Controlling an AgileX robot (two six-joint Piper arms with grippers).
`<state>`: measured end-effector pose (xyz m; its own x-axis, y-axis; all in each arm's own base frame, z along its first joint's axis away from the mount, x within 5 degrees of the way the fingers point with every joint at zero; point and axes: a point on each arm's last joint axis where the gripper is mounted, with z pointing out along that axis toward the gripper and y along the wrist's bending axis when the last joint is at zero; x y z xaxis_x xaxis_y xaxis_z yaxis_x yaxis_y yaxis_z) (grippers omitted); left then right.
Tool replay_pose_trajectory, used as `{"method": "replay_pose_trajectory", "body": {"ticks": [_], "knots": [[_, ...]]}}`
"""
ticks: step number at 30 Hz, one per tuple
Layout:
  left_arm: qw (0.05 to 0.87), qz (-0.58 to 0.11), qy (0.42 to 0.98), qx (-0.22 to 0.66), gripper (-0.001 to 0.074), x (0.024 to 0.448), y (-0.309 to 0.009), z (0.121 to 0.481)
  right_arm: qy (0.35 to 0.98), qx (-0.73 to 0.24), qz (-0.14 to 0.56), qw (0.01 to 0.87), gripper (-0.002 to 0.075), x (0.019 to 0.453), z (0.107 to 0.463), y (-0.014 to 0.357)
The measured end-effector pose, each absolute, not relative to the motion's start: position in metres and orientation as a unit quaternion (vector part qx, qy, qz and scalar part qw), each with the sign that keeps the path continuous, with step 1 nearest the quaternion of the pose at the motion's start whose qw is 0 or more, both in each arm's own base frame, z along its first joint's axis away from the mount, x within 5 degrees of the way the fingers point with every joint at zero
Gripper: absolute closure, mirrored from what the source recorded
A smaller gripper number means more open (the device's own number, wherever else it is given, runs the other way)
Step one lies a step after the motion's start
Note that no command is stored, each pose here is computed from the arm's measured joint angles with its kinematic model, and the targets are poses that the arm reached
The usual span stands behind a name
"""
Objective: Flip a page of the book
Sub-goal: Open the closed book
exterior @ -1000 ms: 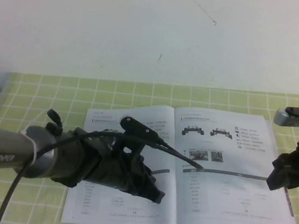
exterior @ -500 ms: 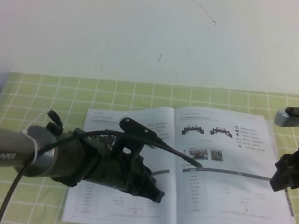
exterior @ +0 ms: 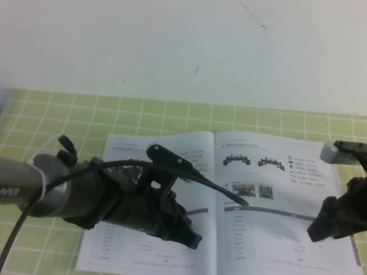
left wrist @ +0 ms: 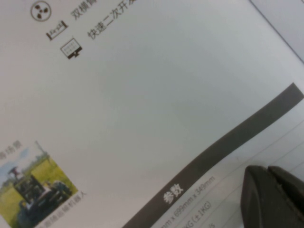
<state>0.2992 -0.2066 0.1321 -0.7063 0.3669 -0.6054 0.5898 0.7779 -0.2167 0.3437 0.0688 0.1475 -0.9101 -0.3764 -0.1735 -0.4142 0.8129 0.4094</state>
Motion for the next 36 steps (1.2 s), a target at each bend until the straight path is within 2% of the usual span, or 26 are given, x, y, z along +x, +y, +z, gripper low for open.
{"method": "replay_pose_trajectory", "body": {"ticks": [10,19,36], "knots": [[0.276,-0.202,0.902,0.264,0.0738,0.299,-0.207,0.132,0.949,-0.218,0.227,0.029,0.0272,0.342,0.149,0.069],[0.276,-0.203,0.901,0.265,0.0738,0.299,-0.207,0.132,0.964,-0.209,0.165,-0.007,0.0271,0.347,0.158,0.058],[0.276,-0.203,0.902,0.265,0.0738,0.299,-0.207,0.132,0.966,-0.188,0.178,-0.009,0.0270,0.352,0.144,0.060]]}}
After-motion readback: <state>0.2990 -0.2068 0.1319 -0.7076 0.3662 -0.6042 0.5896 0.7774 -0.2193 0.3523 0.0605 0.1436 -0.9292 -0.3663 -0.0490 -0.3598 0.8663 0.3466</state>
